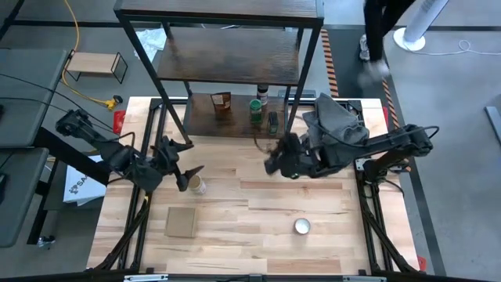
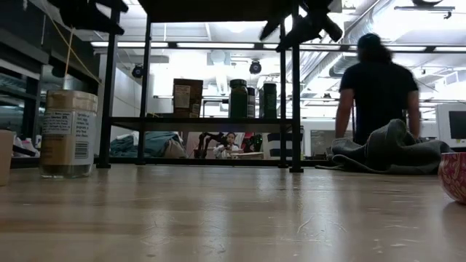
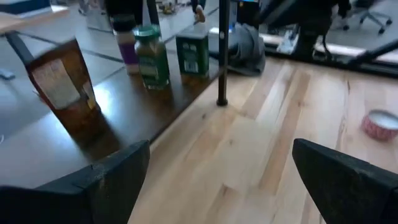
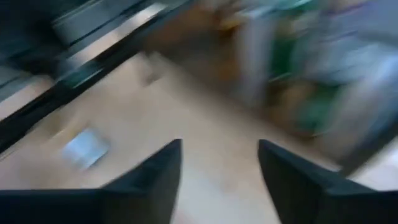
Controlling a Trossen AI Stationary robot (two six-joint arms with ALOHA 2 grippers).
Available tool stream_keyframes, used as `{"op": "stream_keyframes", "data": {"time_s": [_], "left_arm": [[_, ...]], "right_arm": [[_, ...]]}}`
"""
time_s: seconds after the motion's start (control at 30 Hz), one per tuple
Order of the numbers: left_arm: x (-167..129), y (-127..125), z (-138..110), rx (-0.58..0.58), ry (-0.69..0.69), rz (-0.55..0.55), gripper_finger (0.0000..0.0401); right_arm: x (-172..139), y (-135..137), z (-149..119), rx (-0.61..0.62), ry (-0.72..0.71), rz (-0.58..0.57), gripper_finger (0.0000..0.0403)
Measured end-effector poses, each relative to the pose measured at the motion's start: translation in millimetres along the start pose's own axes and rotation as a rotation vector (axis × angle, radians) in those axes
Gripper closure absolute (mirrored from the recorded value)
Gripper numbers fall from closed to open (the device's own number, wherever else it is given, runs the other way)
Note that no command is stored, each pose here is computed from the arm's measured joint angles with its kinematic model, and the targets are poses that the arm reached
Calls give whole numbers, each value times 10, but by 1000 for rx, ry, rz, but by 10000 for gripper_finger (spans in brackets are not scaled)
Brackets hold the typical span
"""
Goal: Shelf spices
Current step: Remove the black seasoning can from the shelf
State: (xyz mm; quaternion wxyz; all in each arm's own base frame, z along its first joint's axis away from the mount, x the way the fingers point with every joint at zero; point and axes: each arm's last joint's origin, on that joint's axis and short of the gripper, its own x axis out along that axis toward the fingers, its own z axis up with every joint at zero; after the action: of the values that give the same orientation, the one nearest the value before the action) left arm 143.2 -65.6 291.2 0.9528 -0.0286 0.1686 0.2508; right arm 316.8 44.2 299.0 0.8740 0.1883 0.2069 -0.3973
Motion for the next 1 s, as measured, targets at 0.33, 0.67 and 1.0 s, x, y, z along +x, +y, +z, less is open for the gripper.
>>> {"op": "stream_keyframes", "data": {"time_s": [0.33,0.67,1.0], "left_arm": [[9,43,114,14,-21,38,11],[10,46,117,13,-31,55,11],[10,50,116,4,-37,67,11]], "right_arm": [[141,-68,308,35,-131,-163,400],[358,-334,479,-25,-172,-343,402],[494,-644,544,-176,-110,-529,403]]}}
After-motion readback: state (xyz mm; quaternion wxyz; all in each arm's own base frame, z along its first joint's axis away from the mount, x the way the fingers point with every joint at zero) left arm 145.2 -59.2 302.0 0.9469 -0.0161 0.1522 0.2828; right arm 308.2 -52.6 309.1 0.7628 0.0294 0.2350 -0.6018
